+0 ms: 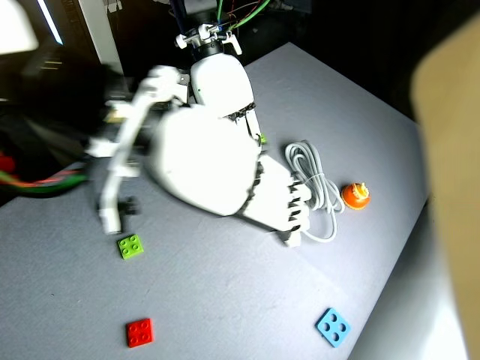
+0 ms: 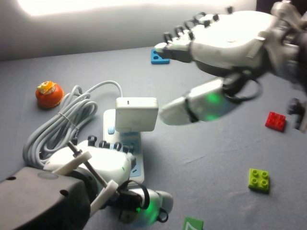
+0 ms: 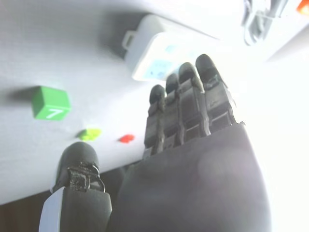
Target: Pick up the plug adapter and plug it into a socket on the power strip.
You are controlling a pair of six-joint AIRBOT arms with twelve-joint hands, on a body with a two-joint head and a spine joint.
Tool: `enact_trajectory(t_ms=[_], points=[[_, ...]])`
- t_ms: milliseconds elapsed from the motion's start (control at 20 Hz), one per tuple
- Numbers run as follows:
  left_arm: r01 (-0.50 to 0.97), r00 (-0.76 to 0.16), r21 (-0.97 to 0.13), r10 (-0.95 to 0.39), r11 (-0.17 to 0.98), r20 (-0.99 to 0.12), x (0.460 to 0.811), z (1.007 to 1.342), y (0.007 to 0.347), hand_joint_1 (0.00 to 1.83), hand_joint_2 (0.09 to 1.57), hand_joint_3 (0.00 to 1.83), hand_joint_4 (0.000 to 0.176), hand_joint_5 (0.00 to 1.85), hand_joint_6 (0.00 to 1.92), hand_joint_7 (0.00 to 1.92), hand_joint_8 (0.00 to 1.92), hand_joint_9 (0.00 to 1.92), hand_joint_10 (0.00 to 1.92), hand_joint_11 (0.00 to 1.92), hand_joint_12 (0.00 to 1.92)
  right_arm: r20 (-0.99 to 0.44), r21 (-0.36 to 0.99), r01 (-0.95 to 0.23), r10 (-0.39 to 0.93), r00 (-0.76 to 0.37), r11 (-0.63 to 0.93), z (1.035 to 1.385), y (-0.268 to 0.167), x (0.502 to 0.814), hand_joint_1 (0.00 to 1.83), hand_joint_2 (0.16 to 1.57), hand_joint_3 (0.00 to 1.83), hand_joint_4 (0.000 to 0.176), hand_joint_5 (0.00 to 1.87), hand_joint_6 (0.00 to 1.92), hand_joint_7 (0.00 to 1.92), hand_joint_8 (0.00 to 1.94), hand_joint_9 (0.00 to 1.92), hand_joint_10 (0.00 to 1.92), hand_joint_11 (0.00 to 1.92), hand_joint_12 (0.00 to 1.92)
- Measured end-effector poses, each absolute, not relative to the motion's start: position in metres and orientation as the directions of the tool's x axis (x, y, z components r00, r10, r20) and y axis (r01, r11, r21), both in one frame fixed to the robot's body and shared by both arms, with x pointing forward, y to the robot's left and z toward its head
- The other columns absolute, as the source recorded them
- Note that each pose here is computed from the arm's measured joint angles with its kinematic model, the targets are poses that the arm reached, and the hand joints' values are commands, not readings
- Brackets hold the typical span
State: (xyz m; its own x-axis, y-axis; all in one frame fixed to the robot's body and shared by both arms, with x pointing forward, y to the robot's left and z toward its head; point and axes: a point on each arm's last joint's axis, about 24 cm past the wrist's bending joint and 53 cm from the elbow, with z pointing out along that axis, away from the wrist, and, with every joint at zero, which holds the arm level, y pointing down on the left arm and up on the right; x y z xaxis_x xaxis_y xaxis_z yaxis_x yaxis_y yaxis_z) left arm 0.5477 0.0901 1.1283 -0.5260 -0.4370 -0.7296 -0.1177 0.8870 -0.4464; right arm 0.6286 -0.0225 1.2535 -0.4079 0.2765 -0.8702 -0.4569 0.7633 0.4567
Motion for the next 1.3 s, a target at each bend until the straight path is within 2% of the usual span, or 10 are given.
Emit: enact_trajectory(t_ms=[150, 250, 350, 400, 450, 500, 550, 700, 950, 1300], points=[[-0.117, -0.512, -0.438, -0.432, 0.891, -0.742, 0.551, 1.135, 0.094, 0.00, 1.24, 0.00, 0.000, 0.20, 0.01, 0.20, 0.01, 0.20, 0.01, 0.00, 0.60, -0.868, 0.457, -0.447, 0.276, -0.412, 0.769, 1.249, -0.049, 0.612, 0.26, 1.08, 0.00, 0.000, 0.42, 0.02, 0.53, 0.01, 0.48, 0.03, 0.10, 1.06], [-0.126, -0.496, -0.444, -0.444, 0.887, -0.746, 0.554, 1.140, 0.099, 0.06, 1.27, 0.00, 0.000, 0.45, 0.01, 0.52, 0.01, 0.53, 0.04, 0.08, 0.92, -0.878, 0.441, -0.446, 0.271, -0.395, 0.779, 1.251, -0.068, 0.606, 0.33, 1.13, 0.00, 0.000, 0.74, 0.04, 0.90, 0.05, 0.85, 0.16, 0.41, 1.32], [-0.126, -0.474, -0.450, -0.453, 0.884, -0.755, 0.558, 1.150, 0.102, 0.18, 1.28, 0.00, 0.000, 0.77, 0.07, 0.84, 0.09, 0.85, 0.20, 0.36, 1.10, -0.886, 0.424, -0.440, 0.263, -0.381, 0.791, 1.251, -0.087, 0.604, 0.35, 1.20, 0.00, 0.000, 1.02, 0.11, 1.13, 0.25, 0.83, 1.01, 0.59, 1.67], [-0.125, -0.461, -0.450, -0.453, 0.884, -0.763, 0.561, 1.155, 0.104, 0.24, 1.29, 0.00, 0.000, 0.95, 0.11, 0.98, 0.19, 0.87, 0.57, 0.50, 1.27, -0.886, 0.427, -0.444, 0.267, -0.379, 0.788, 1.252, -0.091, 0.603, 0.36, 1.24, 0.01, 0.000, 0.93, 0.67, 0.93, 0.96, 0.80, 1.41, 0.72, 1.79], [-0.127, -0.454, -0.451, -0.456, 0.884, -0.765, 0.563, 1.157, 0.106, 0.27, 1.29, 0.00, 0.000, 1.00, 0.20, 0.96, 0.43, 0.82, 0.91, 0.59, 1.38, -0.890, 0.423, -0.455, 0.264, -0.372, 0.783, 1.255, -0.090, 0.603, 0.35, 1.27, 0.00, 0.000, 0.84, 1.08, 0.83, 1.36, 0.79, 1.60, 0.78, 1.85], [-0.125, -0.453, -0.454, -0.458, 0.882, -0.765, 0.564, 1.160, 0.105, 0.27, 1.32, 0.00, 0.000, 0.81, 0.81, 0.82, 0.99, 0.74, 1.36, 0.61, 1.63, -0.892, 0.422, -0.470, 0.262, -0.369, 0.776, 1.258, -0.086, 0.602, 0.36, 1.29, 0.00, 0.000, 0.82, 1.37, 0.81, 1.66, 0.81, 1.81, 0.86, 1.91], [-0.119, -0.451, -0.456, -0.457, 0.882, -0.767, 0.565, 1.163, 0.103, 0.25, 1.34, 0.00, 0.000, 0.69, 1.23, 0.77, 1.32, 0.73, 1.58, 0.62, 1.76, -0.890, 0.426, -0.481, 0.262, -0.373, 0.766, 1.258, -0.082, 0.601, 0.39, 1.29, 0.00, 0.000, 0.73, 1.58, 0.80, 1.80, 0.84, 1.90, 0.91, 1.92], [-0.129, -0.409, -0.462, -0.472, 0.877, -0.781, 0.575, 1.178, 0.114, 0.41, 1.31, 0.00, 0.000, 0.82, 1.91, 0.96, 1.91, 1.04, 1.92, 0.98, 1.92, -0.861, 0.481, -0.487, 0.288, -0.419, 0.729, 1.254, -0.066, 0.599, 0.46, 1.28, 0.00, 0.000, 0.81, 1.92, 0.99, 1.94, 1.17, 1.92, 1.31, 1.92], [-0.124, -0.372, -0.476, -0.485, 0.871, -0.791, 0.584, 1.197, 0.121, 0.36, 1.35, 0.00, 0.000, 1.15, 1.92, 1.21, 1.92, 1.27, 1.92, 1.33, 1.92, -0.851, 0.477, -0.468, 0.259, -0.457, 0.744, 1.232, -0.059, 0.601, 0.30, 1.34, 0.01, 0.000, 1.19, 1.92, 1.26, 1.94, 1.42, 1.92, 1.58, 1.92], [-0.135, -0.353, -0.468, -0.483, 0.874, -0.801, 0.588, 1.208, 0.132, 0.27, 1.47, 0.01, 0.000, 1.29, 1.92, 1.38, 1.92, 1.44, 1.92, 1.52, 1.92, -0.809, 0.530, -0.391, 0.310, -0.500, 0.752, 1.214, -0.055, 0.610, 0.34, 1.47, 0.00, 0.000, 1.14, 1.92, 1.22, 1.94, 1.39, 1.92, 1.60, 1.92]])
